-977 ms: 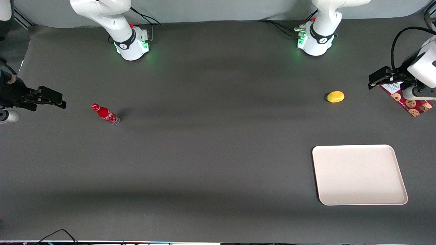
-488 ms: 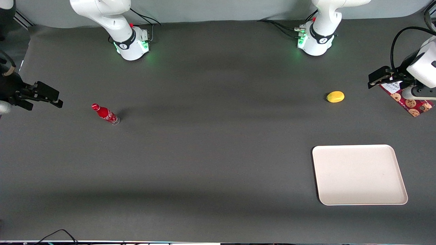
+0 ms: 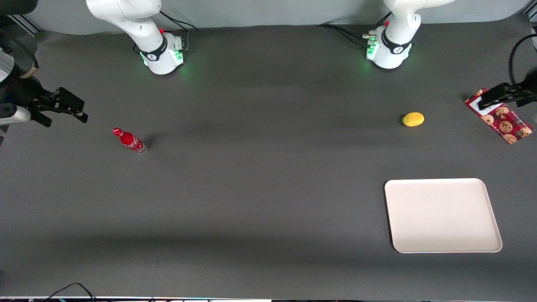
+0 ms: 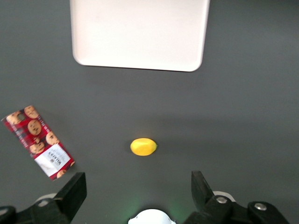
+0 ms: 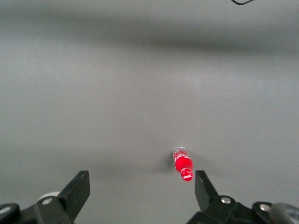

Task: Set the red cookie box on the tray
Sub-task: 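Close the left gripper on the end of the red cookie box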

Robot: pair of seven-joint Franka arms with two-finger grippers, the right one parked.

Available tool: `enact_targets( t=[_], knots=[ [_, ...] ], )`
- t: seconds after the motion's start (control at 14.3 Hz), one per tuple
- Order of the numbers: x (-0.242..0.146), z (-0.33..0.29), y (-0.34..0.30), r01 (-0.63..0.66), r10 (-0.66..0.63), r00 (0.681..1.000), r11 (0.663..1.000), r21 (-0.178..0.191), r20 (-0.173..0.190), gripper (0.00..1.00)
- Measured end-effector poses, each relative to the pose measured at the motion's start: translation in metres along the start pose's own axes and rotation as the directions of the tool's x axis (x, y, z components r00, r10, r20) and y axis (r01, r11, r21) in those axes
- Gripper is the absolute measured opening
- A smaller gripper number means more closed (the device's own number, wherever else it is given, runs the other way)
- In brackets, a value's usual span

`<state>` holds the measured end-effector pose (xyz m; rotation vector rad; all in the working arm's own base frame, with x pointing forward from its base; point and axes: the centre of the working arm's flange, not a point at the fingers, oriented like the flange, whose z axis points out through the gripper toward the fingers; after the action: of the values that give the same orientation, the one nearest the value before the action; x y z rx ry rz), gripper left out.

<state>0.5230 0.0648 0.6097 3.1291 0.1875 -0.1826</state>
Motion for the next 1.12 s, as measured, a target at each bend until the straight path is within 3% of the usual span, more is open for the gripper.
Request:
enact_targets(
  t=[0.28, 0.35, 0.49, 0.63, 0.84, 1.12],
  knots=[
    [-0.013, 0.005, -0.098, 0.185, -0.184, 0.982, 0.983, -0.014, 0.045, 1.0],
    [-0.019, 0.009, -0.127, 0.234, -0.233, 0.97, 0.972, -0.003, 0.06, 1.0],
    [-0.029, 0.026, -0.174, 0.297, -0.301, 0.949, 0.953, 0.054, 0.097, 1.0],
    [-0.033, 0.054, -0.206, 0.317, -0.324, 0.939, 0.945, 0.075, 0.116, 1.0],
    [-0.046, 0.119, -0.261, 0.329, -0.333, 0.938, 0.943, 0.059, 0.097, 1.0],
    [-0.091, 0.232, -0.332, 0.33, -0.33, 0.943, 0.944, 0.028, 0.027, 1.0]
  ],
)
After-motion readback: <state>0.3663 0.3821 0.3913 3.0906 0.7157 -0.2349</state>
